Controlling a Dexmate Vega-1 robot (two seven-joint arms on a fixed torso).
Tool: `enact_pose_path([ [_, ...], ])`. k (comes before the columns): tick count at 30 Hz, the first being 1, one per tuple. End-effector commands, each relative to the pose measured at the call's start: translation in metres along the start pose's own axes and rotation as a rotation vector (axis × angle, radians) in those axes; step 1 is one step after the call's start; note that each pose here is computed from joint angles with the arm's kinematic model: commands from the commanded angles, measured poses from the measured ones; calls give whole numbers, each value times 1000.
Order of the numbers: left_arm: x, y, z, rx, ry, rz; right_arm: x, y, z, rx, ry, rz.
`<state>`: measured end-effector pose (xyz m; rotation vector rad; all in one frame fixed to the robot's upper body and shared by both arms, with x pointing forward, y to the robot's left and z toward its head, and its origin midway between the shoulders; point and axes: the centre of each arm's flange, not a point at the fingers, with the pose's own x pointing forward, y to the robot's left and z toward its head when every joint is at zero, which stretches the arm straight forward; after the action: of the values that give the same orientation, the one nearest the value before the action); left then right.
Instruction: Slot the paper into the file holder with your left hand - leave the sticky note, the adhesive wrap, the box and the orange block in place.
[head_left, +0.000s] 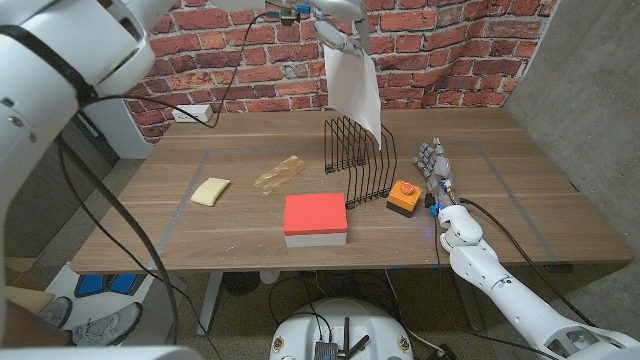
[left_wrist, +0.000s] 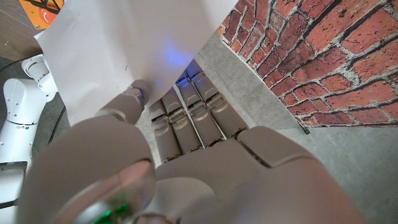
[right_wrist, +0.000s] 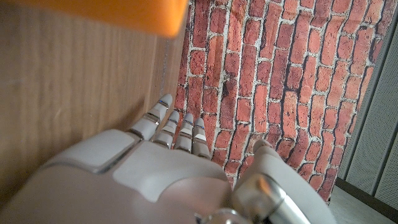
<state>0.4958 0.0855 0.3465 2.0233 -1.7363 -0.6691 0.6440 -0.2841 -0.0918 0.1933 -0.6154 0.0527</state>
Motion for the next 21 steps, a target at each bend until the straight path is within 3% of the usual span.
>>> enact_pose_path([
  [1, 2, -4, -1, -9, -4, 4, 0, -1, 1, -4, 0, -2],
  [21, 6, -7, 1, -26, -17, 14, -4, -4, 4, -1, 2, -17],
])
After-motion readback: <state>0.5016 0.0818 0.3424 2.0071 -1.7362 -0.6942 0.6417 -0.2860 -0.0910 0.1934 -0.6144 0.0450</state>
